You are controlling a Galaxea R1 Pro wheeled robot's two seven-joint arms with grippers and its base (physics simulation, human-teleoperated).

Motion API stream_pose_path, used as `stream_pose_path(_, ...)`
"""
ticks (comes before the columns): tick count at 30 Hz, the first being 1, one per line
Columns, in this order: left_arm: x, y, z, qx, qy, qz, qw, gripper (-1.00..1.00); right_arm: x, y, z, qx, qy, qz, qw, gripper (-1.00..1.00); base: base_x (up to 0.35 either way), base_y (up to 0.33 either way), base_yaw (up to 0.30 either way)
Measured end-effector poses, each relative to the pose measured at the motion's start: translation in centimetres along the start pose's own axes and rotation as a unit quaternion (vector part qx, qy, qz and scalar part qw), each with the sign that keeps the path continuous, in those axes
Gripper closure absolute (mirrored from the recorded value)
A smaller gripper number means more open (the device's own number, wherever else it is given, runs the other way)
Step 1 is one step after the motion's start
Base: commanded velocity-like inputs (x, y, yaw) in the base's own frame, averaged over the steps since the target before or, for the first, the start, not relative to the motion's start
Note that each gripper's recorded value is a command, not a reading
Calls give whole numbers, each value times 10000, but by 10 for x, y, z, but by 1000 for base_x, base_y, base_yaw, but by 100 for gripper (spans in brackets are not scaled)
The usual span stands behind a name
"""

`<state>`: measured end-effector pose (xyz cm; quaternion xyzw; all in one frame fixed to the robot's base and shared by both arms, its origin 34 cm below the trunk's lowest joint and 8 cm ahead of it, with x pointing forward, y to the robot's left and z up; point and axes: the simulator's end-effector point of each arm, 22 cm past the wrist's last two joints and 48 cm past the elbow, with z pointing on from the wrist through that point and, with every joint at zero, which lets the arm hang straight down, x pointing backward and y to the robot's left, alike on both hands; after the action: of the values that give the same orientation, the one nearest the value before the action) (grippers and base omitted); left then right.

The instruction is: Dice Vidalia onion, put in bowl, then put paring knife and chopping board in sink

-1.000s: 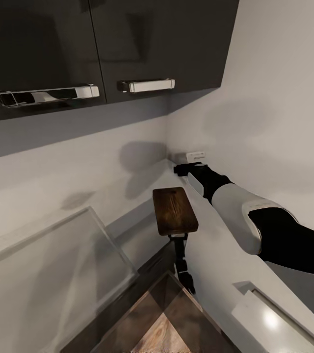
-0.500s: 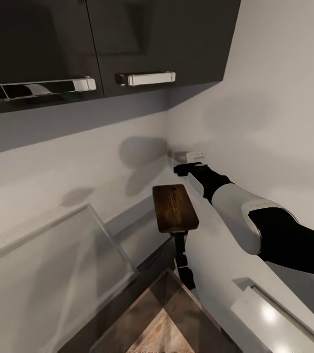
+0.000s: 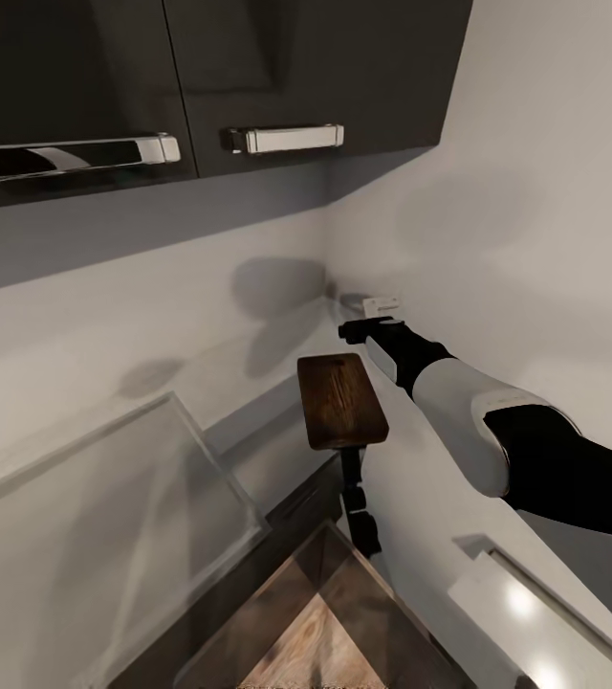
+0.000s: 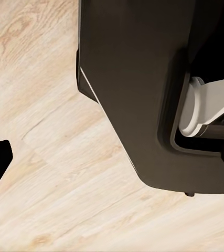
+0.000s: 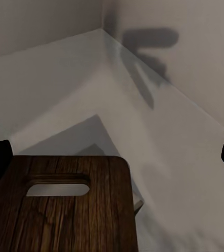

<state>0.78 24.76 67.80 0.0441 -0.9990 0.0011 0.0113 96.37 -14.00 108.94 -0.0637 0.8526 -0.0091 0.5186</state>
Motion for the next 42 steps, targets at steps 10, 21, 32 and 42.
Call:
stream_pose_path(10, 5, 1, -2, -8, 79, 0, 10000, -100, 12, 1, 8, -8, 81, 3, 10000, -100, 0, 0, 0)
stream_pose_path(21, 11, 0, -3, -11, 166, -4, 9999, -100, 25, 2, 16, -19, 172, 10, 9999, -100, 0, 0, 0)
stream_pose_path(32, 16, 1, -5, -18, 253, -4, 9997, -100, 38, 3, 24, -29, 261, 14, 9997, -100, 0, 0, 0)
stream_pose_path(42, 21, 1, -7, -25, 335, -4, 9994, -100, 50, 4, 31, -38, 340, 17, 9994, -100, 0, 0, 0)
